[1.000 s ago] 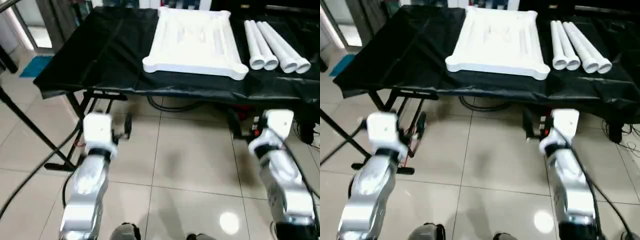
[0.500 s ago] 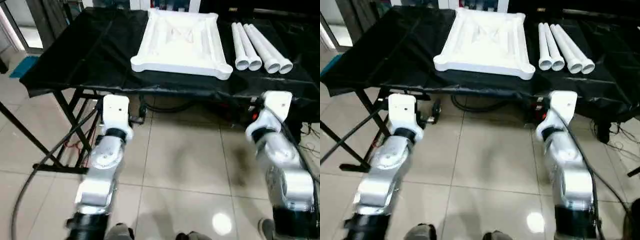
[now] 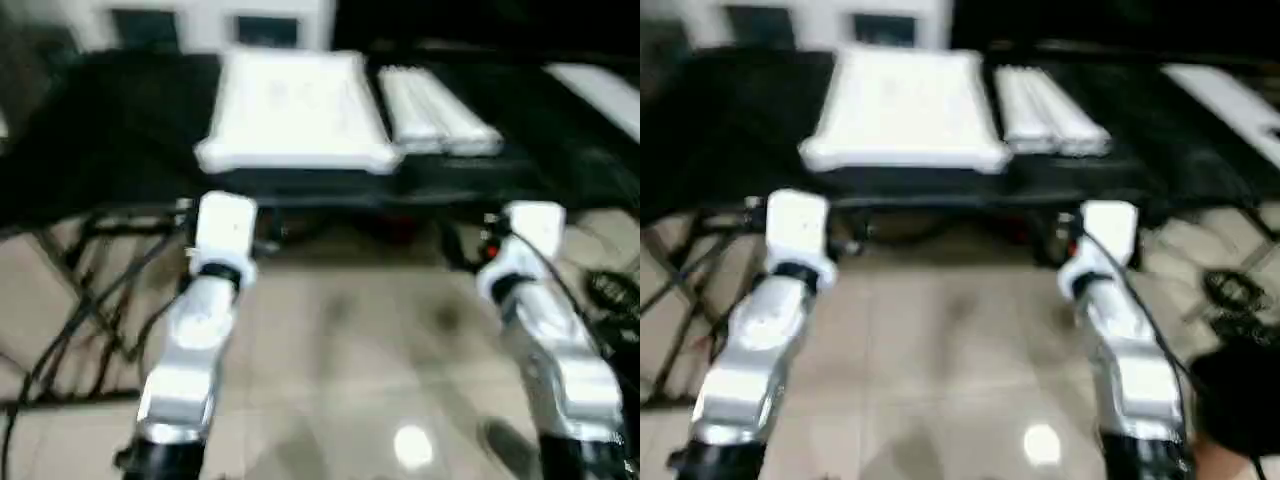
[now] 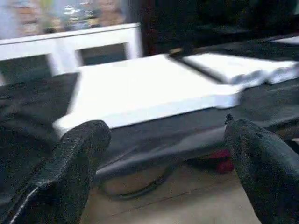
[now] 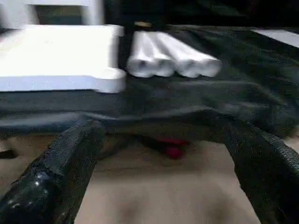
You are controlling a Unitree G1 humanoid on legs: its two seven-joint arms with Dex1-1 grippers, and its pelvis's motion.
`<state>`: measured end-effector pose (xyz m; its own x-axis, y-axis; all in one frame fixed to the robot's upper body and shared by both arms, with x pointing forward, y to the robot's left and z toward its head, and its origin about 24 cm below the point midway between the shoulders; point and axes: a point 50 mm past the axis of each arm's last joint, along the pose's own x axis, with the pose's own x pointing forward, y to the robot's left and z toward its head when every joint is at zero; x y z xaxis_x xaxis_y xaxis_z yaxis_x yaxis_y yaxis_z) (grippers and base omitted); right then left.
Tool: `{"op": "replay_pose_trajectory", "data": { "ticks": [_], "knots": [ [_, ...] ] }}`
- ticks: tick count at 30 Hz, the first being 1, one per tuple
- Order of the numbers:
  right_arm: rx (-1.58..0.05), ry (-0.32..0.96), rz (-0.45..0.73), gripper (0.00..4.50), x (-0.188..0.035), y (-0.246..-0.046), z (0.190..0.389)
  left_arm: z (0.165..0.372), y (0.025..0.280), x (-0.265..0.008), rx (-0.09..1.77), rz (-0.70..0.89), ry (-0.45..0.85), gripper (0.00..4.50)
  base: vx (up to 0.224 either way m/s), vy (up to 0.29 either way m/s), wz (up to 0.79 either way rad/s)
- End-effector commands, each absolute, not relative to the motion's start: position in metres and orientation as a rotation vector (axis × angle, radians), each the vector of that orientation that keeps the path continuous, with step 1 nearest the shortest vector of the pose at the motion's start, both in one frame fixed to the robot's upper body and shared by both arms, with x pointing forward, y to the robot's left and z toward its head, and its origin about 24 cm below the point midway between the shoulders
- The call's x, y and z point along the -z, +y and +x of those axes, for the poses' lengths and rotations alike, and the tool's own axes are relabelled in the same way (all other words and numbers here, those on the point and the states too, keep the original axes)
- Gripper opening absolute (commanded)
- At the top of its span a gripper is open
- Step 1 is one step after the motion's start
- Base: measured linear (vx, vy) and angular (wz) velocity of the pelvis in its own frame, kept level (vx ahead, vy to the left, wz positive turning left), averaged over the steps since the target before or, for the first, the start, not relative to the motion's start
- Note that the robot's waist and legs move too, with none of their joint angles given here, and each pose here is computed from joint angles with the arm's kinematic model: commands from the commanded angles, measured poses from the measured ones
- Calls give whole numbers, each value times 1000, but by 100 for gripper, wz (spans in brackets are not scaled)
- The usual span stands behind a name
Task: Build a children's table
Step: Move to table
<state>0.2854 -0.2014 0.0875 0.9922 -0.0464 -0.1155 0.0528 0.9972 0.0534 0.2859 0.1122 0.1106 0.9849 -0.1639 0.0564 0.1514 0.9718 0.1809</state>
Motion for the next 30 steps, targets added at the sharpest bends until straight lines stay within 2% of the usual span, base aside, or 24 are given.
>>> {"op": "replay_pose_trajectory", "data": {
  "ticks": [1,6,13,30],
  "knots": [
    [27,113,72,450,-88,-194,288,286,121,-111,137,193,-64,447,128,-21,1],
    [6,98,76,450,-90,-188,287,290,122,-112,136,191,-62,447,193,4,11],
    [11,93,80,450,-90,-190,287,293,121,-111,133,188,-58,447,185,21,21],
    [5,54,47,450,-98,-190,295,303,122,-111,116,145,-39,447,87,-29,-1]
  ]
}}
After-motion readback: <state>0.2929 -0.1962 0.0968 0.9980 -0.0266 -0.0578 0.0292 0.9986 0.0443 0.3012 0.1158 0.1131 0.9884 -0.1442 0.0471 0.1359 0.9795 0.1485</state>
